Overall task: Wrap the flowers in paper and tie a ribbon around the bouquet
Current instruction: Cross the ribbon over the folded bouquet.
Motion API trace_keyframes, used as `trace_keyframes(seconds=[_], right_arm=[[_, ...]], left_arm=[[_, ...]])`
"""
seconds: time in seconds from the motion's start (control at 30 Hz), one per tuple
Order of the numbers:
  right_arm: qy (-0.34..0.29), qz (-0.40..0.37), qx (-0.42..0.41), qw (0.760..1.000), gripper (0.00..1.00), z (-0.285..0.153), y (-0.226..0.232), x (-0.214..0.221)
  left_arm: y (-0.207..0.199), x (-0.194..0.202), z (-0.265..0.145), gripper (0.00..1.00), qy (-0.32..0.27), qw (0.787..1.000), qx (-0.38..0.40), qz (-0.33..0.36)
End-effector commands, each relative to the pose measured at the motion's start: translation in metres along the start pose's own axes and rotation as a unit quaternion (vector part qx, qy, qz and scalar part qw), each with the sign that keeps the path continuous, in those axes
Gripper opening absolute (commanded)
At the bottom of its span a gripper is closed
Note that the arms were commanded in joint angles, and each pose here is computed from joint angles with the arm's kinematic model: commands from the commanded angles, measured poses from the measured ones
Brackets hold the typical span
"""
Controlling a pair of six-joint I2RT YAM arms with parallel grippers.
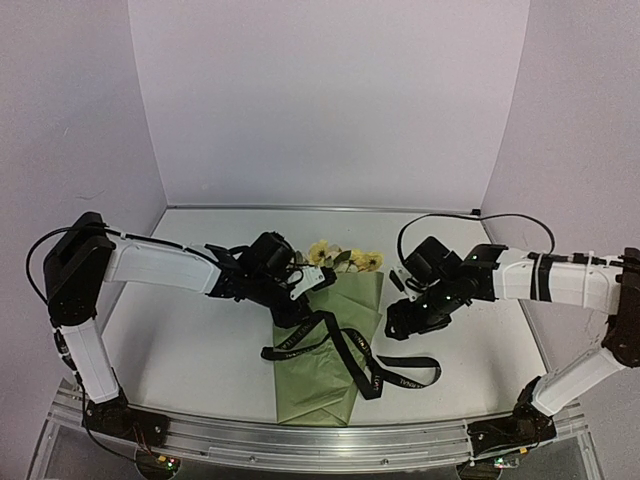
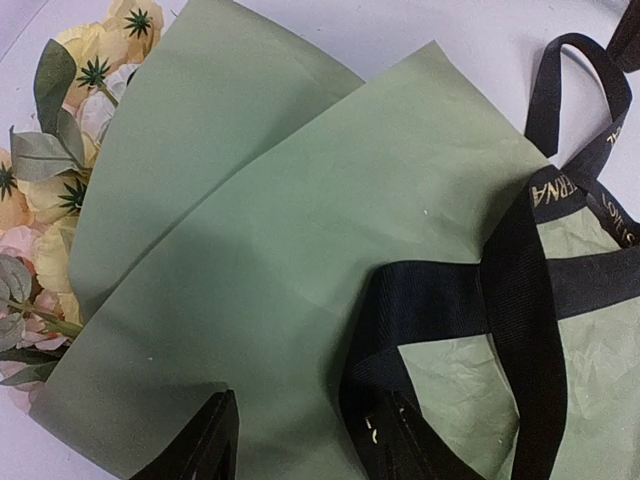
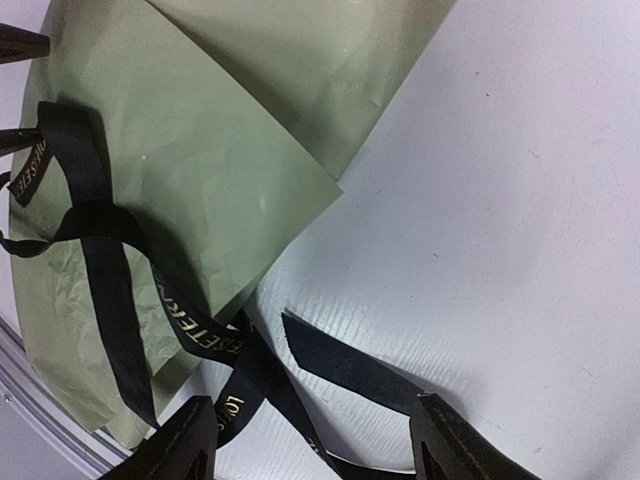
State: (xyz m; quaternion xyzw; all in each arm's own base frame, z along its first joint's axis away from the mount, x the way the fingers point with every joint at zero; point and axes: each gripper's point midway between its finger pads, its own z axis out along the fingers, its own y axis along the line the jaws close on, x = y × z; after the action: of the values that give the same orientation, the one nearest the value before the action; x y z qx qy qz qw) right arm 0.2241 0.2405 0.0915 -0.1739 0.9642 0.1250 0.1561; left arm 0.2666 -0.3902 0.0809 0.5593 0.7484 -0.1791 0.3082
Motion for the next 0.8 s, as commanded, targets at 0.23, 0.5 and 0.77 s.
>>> trace_keyframes(seconds=[0.23,0.5,0.77], right_arm=[[-0.034,0.024,0.027,0.999,0.7,-0.005,-0.021,0.005],[-0.044,0.029,0.054,0.997,0.71,-0.004,-0.035,0.012],[-0.05,0.031,0.077,0.995,0.65,-0.003,-0.046,0.015]], left_arm=[[0.0,-0.023,0.01,0.5,-0.006,0.999,-0.013,0.041],[-0.006,-0.031,0.017,0.39,-0.015,0.999,-0.007,0.042],[0.003,-0.038,0.013,0.04,-0.032,0.999,-0.038,0.021]])
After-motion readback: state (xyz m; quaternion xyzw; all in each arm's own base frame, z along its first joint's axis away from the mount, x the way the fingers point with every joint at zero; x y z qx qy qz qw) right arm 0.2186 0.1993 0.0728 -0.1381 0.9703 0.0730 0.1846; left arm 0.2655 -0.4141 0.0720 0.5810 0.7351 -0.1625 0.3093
